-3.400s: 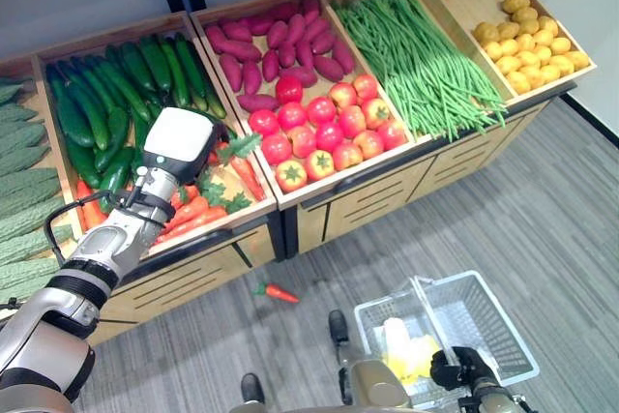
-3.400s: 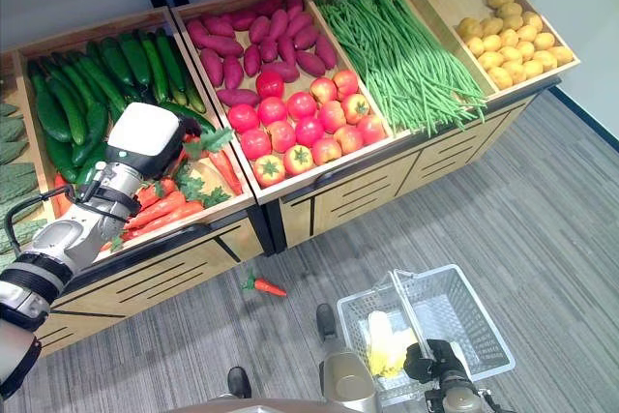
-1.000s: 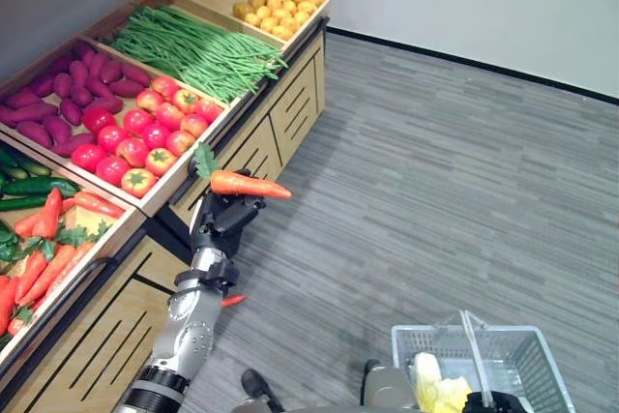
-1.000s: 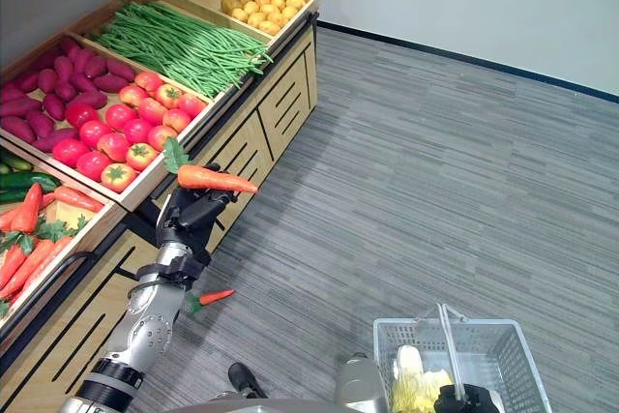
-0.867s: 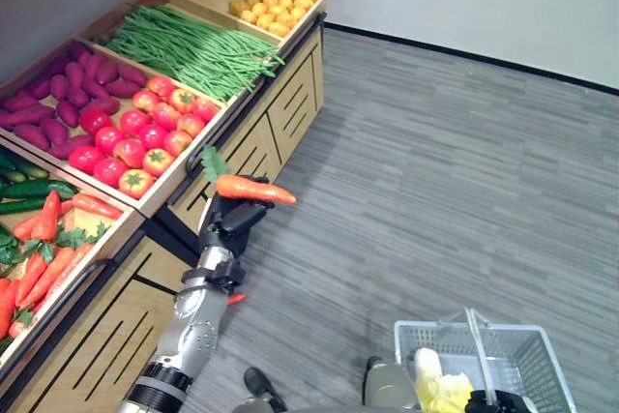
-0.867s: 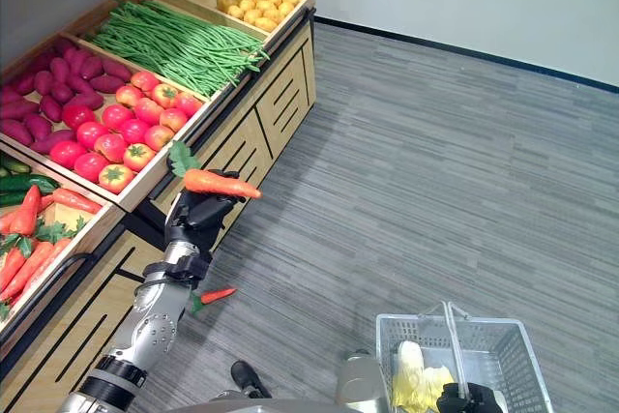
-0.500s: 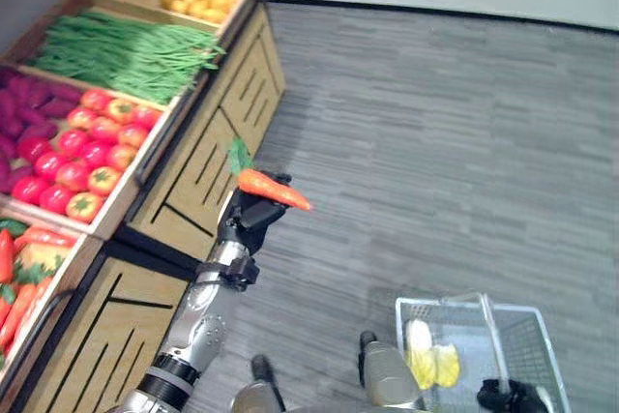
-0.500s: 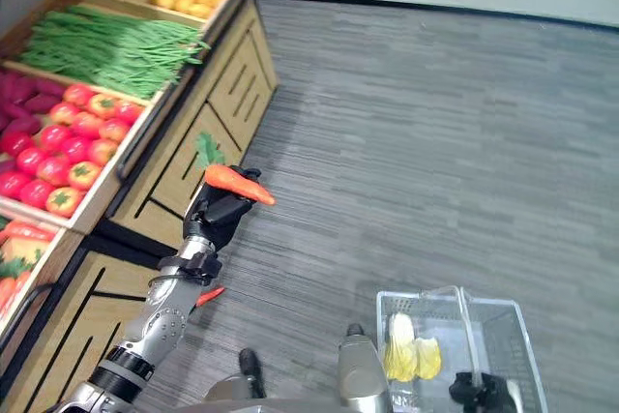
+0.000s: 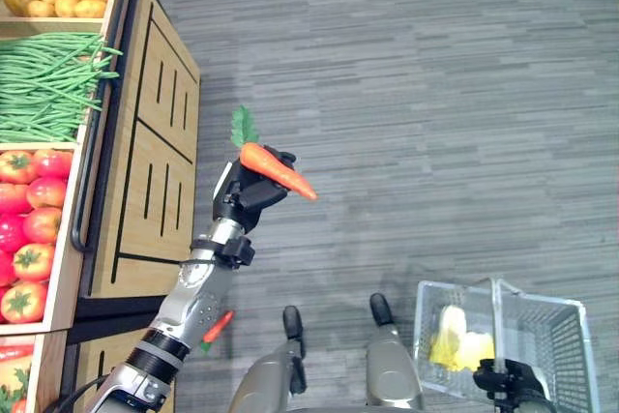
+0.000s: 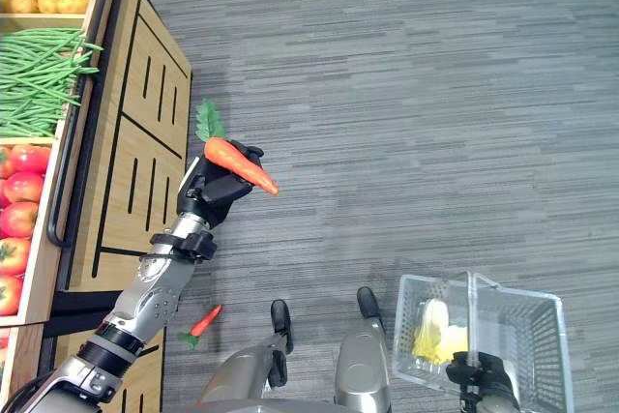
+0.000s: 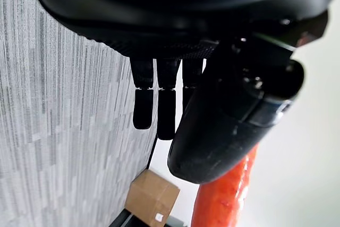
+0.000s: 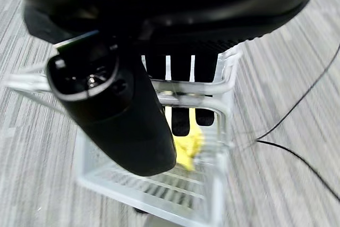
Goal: Get the vegetables into the basket
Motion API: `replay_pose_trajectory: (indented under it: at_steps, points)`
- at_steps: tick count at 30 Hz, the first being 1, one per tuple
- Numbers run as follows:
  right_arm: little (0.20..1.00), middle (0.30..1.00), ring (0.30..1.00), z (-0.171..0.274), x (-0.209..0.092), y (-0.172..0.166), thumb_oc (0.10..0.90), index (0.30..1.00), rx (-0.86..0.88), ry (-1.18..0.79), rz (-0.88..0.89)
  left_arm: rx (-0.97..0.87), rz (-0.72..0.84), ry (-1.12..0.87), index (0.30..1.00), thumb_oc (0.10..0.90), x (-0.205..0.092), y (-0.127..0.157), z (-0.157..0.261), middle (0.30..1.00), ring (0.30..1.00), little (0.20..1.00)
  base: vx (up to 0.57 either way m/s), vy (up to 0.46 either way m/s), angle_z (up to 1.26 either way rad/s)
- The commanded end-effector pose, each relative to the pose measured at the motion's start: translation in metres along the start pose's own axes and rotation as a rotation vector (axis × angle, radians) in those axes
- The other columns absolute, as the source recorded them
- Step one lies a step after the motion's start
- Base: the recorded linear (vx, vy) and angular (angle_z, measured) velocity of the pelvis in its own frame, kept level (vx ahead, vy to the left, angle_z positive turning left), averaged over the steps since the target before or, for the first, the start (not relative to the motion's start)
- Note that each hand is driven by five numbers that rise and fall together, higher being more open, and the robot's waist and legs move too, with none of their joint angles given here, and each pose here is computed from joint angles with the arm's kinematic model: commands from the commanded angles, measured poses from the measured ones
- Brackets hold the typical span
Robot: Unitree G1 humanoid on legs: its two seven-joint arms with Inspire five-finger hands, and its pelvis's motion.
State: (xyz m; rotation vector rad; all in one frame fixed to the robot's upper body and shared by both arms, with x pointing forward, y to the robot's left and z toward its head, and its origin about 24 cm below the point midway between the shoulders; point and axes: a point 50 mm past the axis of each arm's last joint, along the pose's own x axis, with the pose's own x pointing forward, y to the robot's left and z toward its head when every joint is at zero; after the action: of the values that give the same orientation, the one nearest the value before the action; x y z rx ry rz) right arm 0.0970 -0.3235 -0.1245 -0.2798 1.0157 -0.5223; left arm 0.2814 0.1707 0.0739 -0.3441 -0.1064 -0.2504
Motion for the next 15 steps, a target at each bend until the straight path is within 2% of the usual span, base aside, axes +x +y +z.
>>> replay_pose_trajectory:
  at_steps: [1,10,15]
  points:
    - [0.3,0.3,0.3,0.014,0.004,-0.033,0.4,0.3,-0.025,-0.068,-0.12,0.047,-0.115,-0.267,0.3,0.4,0.008,-0.019,0.047,0.3,0.3,0.3,0.07,0.024,-0.53]
    - [0.3,0.3,0.3,-0.004,0.001,-0.059,0.4,0.3,-0.062,0.02,-0.176,0.048,-0.112,-0.242,0.3,0.4,-0.003,-0.012,0.044,0.3,0.3,0.3,0.05,-0.028,-0.08]
    - [0.3,0.3,0.3,0.006,0.001,-0.084,0.4,0.3,-0.097,-0.002,-0.226,0.075,-0.142,-0.218,0.3,0.4,-0.006,-0.012,0.043,0.3,0.3,0.3,0.02,-0.093,0.0]
